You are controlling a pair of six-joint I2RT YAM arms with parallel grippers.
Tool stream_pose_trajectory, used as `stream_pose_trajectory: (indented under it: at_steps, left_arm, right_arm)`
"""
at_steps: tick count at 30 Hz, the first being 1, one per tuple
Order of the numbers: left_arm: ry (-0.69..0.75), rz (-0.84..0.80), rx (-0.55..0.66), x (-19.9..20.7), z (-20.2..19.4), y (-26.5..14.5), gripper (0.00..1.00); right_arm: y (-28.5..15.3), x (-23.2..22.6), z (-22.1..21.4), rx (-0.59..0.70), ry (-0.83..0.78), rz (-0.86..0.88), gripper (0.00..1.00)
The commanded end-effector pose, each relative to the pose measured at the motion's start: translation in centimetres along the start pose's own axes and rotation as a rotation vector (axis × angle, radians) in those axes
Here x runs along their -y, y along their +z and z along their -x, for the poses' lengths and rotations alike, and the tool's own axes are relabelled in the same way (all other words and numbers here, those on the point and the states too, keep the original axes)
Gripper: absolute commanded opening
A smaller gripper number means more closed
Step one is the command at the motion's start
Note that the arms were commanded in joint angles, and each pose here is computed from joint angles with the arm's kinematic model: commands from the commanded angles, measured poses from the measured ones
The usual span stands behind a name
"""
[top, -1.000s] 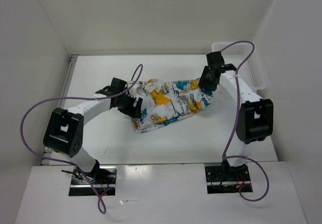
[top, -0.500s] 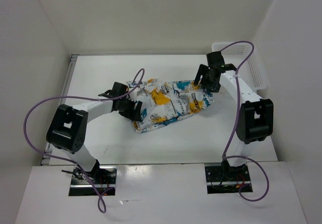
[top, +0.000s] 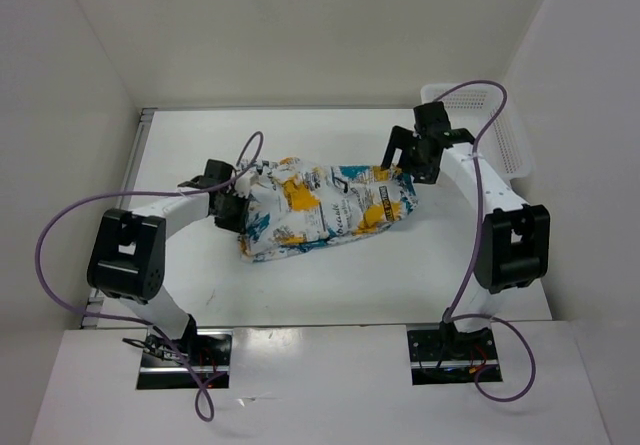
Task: Fold and stack the shorts
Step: Fold the shorts
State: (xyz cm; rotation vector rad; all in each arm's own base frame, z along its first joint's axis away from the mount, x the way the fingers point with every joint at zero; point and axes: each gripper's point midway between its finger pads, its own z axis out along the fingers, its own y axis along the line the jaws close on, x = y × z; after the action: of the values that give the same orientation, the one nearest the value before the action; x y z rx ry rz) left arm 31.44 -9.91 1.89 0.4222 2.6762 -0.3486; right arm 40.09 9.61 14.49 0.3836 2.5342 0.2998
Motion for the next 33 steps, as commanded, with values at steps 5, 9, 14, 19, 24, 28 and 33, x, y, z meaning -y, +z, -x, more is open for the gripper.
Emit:
stream_pose_trajectory:
  at_steps: [5,9,14,19,24,28,33]
  left_arm:
    - [-0.074,0.036,0.061,-2.7,2.2,-3.1,0.0]
    - [-0.115,0.041,0.052,-3.8,1.5,-3.3,0.0]
    - [-0.154,0.041,0.034,-4.8,0.9,-3.2,0.0]
    - [-0.176,0.078,0.063,-6.3,2.0,-4.1,0.0]
    - [-0.164,0.043,0.103,-6.0,4.0,-4.2,0.0]
    - [-0.164,0.033,0.103,-6.0,4.2,-4.1,0.0]
    - [-0.164,0.015,0.105,-5.9,4.5,-3.6,0.0]
  right_arm:
    - [1.1,1.2,-2.8,-0.076,-0.018,0.022,1.0]
    - [2.4,1.9,-4.3,-0.113,-0.026,0.015,0.74]
    - [3.7,2.8,-5.2,-0.143,0.006,-0.007,0.74]
    - [5.3,3.5,-5.1,-0.158,0.026,-0.015,0.81]
    - [7.8,1.9,-8.3,-0.328,0.007,0.114,0.87]
    - [9.2,0.7,-10.0,-0.363,0.06,0.218,0.87]
    - [10.3,0.2,-10.6,-0.381,0.097,0.252,0.66]
